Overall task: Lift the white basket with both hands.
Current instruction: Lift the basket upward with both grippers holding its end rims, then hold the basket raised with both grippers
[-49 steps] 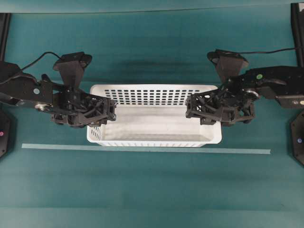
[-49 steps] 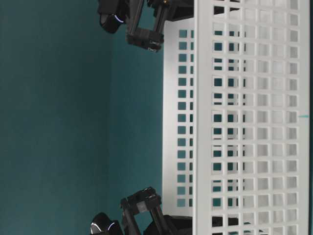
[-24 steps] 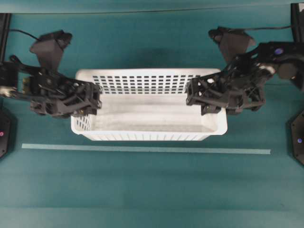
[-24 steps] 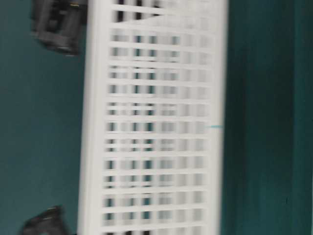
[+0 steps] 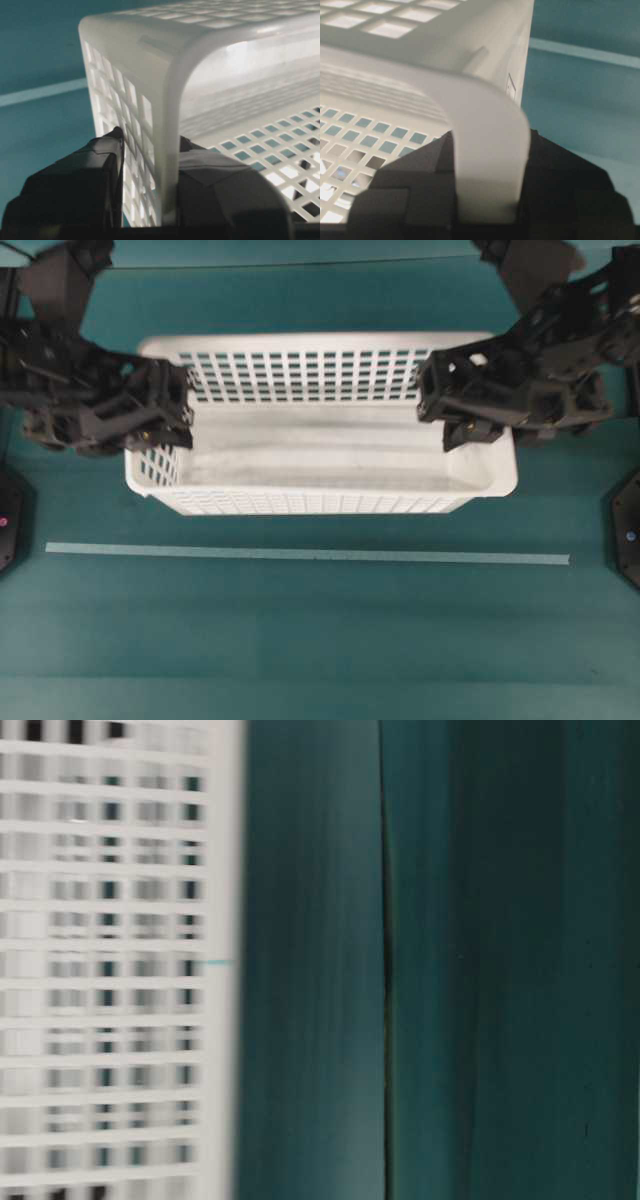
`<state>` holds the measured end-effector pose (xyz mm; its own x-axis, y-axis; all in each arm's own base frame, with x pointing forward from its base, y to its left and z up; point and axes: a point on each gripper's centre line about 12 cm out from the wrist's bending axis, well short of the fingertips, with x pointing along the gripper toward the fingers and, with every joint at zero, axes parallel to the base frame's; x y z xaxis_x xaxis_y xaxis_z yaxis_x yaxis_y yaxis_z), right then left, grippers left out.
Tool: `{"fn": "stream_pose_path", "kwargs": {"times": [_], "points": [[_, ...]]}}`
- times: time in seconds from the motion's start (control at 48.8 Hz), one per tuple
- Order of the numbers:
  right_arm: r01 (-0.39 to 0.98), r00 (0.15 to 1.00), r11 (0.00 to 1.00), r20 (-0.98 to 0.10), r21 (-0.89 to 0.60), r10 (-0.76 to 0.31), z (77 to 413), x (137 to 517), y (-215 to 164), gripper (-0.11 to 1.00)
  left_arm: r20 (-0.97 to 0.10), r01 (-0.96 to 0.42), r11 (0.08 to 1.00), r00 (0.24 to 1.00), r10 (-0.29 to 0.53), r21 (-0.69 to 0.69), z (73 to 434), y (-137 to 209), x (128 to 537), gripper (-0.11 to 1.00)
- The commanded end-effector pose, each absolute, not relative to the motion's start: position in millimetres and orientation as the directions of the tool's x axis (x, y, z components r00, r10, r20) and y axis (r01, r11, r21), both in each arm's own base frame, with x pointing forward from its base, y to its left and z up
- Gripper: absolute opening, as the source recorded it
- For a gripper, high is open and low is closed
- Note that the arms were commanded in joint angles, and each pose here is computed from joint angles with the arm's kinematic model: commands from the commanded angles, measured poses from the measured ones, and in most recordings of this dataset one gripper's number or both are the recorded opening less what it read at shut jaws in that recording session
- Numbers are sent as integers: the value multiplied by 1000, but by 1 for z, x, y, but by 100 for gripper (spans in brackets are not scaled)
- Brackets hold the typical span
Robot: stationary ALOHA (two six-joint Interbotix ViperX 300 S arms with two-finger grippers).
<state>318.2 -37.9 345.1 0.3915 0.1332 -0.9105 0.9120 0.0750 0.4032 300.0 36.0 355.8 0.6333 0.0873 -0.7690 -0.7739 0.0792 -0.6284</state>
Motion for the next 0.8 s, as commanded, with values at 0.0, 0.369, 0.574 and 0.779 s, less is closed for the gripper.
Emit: {"fn": "stream_pose_path", "kwargs": {"times": [0.0, 0.369, 0.574, 0.779], "points": [[897, 412, 110, -900, 428, 142, 364, 323, -34, 20, -694, -702, 151, 712, 109, -696, 405, 39, 300, 16], [837, 517, 129, -845, 532, 134, 435, 321, -28, 20, -634, -645, 172, 764, 118, -745, 473, 38, 284, 16], [815, 543, 154, -829, 558, 133, 464, 317, -26, 19, -611, -623, 177, 782, 119, -762, 490, 37, 281, 16], [785, 585, 169, -803, 596, 115, 484, 313, -26, 19, -550, -563, 187, 826, 119, -805, 518, 35, 278, 16]]}}
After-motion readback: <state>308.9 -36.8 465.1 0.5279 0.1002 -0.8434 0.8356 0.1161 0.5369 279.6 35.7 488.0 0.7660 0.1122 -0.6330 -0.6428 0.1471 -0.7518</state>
